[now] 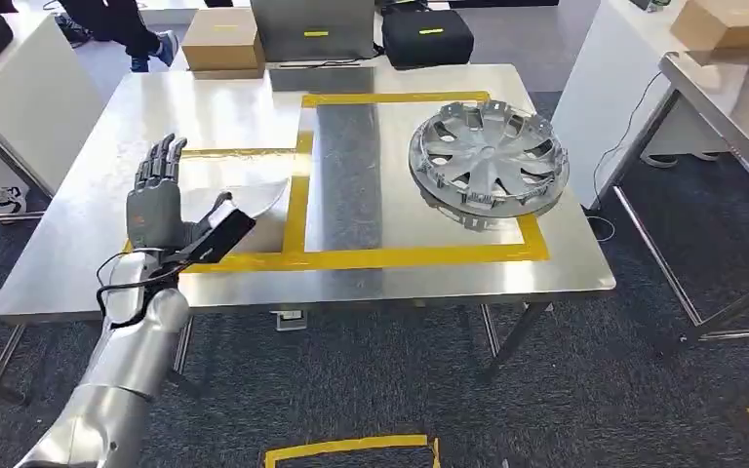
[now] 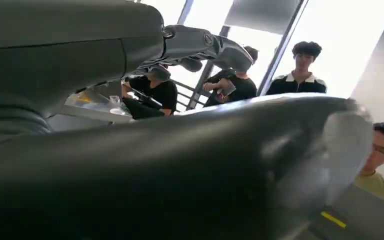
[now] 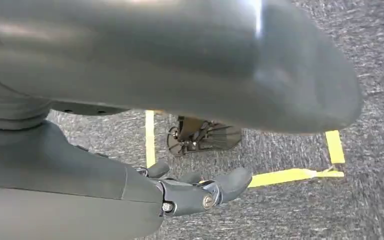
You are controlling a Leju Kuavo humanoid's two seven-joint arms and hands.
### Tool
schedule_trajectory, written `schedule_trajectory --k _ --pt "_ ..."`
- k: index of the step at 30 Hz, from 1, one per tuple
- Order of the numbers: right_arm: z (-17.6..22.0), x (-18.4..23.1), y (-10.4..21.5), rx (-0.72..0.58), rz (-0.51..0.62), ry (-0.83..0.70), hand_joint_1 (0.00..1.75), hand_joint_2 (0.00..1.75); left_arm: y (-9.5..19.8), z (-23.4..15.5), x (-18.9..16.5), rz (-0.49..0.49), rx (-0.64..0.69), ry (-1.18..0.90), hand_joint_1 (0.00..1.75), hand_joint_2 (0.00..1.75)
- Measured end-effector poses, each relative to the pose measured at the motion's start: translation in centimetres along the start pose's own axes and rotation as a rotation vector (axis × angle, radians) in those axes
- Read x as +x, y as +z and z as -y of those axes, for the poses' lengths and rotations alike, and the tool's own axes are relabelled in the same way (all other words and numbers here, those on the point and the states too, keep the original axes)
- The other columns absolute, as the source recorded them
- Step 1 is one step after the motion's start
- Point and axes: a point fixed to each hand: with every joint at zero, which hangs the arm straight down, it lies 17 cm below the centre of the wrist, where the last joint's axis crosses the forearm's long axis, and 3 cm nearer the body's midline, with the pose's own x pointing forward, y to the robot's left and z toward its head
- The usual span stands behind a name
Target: Take the parts from the cabinet and place them on the table.
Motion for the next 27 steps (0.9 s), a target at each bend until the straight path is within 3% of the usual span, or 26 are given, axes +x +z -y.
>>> schedule_trajectory --k 5,10,17,27 --pt "0.8 0.0 0.0 -0.029 0.011 -0.028 0.00 0.00 3.9 -1.4 0.6 0.032 0.035 0.152 0.00 0.00" --pt "2.1 -0.5 0.2 -0.060 0.017 -0.057 0.00 0.00 9.7 -1.3 0.5 0.044 0.025 0.309 0.00 0.00" --pt "3.6 -0.8 0.3 -0.088 0.022 -0.075 0.00 0.00 17.1 -1.4 1.0 0.019 -0.002 0.356 0.00 0.00" --pt "4.7 -0.8 0.2 -0.123 0.020 -0.111 0.00 0.00 18.4 -2.8 3.6 0.065 0.006 0.397 0.00 0.00"
